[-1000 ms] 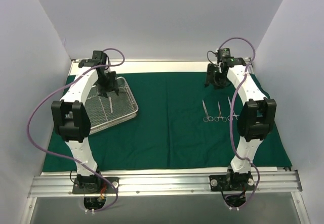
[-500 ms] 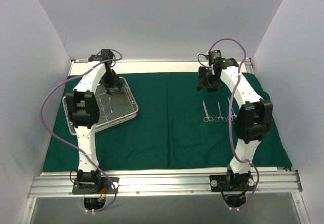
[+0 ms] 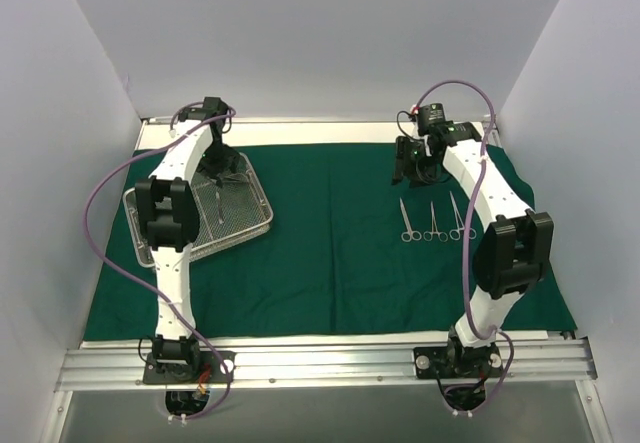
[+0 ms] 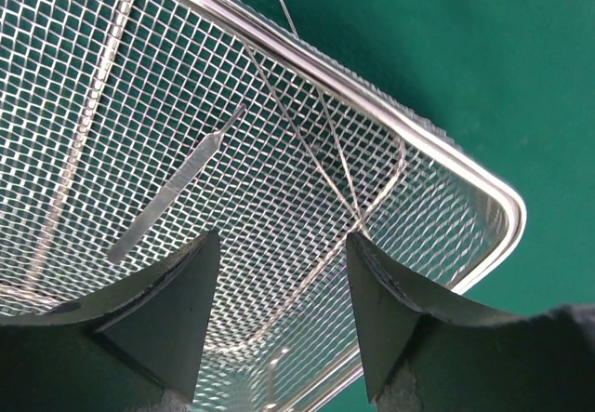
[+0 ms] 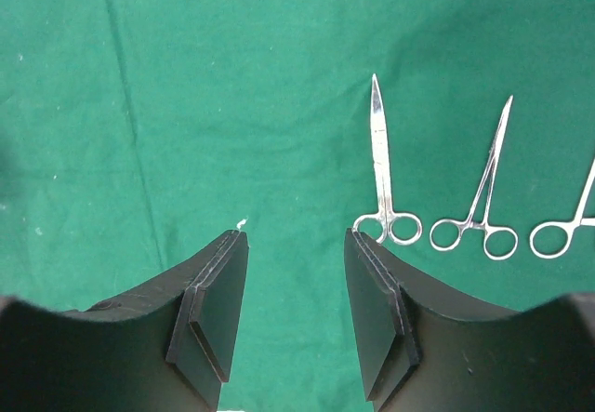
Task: Open and lay out the surgical kit
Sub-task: Pick up the medical item from the container.
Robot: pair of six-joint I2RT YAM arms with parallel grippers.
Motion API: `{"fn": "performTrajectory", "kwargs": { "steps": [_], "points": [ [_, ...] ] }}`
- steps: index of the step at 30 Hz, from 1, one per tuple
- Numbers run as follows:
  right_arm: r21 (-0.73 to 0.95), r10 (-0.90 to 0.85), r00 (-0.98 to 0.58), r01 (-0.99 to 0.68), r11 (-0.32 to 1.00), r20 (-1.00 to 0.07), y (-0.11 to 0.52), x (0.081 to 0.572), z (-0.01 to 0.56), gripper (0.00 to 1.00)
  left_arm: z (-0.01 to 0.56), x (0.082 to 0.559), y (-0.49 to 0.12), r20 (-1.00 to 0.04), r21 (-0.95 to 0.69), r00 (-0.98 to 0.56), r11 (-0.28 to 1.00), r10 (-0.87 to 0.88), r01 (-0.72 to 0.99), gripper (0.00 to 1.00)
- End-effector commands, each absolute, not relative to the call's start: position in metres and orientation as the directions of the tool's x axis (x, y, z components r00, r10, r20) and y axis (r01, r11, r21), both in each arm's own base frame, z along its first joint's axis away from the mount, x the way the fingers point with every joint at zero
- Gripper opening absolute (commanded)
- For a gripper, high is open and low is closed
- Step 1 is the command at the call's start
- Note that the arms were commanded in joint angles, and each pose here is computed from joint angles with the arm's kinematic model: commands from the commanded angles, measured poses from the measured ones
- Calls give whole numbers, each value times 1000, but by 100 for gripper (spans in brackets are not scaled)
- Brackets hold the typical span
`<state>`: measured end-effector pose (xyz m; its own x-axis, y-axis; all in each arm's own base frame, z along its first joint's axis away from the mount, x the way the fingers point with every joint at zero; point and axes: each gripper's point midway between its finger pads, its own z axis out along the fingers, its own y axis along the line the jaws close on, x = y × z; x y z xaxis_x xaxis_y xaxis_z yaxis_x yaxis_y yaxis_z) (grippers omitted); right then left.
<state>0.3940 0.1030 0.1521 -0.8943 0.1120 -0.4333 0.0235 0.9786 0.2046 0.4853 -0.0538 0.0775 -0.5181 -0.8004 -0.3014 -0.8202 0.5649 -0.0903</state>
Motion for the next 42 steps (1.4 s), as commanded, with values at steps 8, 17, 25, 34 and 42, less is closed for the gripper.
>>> {"fn": "performTrajectory", "kwargs": {
  "steps": [8, 17, 25, 34, 42],
  "points": [
    [225, 100, -878, -10, 974, -469, 101, 374, 169, 46, 62, 495, -60, -334, -117, -306, 361, -892, -925, 66],
    [219, 95, -878, -11, 976, -470, 99, 367, 168, 46, 54, 510, -58, -372, -108, -256, 315, -892, -943, 67],
    [218, 94, -878, -12, 976, -469, 99, 367, 167, 46, 39, 504, -55, -370, -45, -229, 263, -900, -964, 68],
    [214, 92, -878, -12, 977, -470, 98, 368, 167, 46, 34, 499, -50, -383, -29, -231, 261, -894, -965, 44],
    [218, 94, -875, -13, 976, -476, 99, 368, 170, 46, 43, 495, -47, -385, -46, -235, 273, -892, -961, 16]
  ]
}}
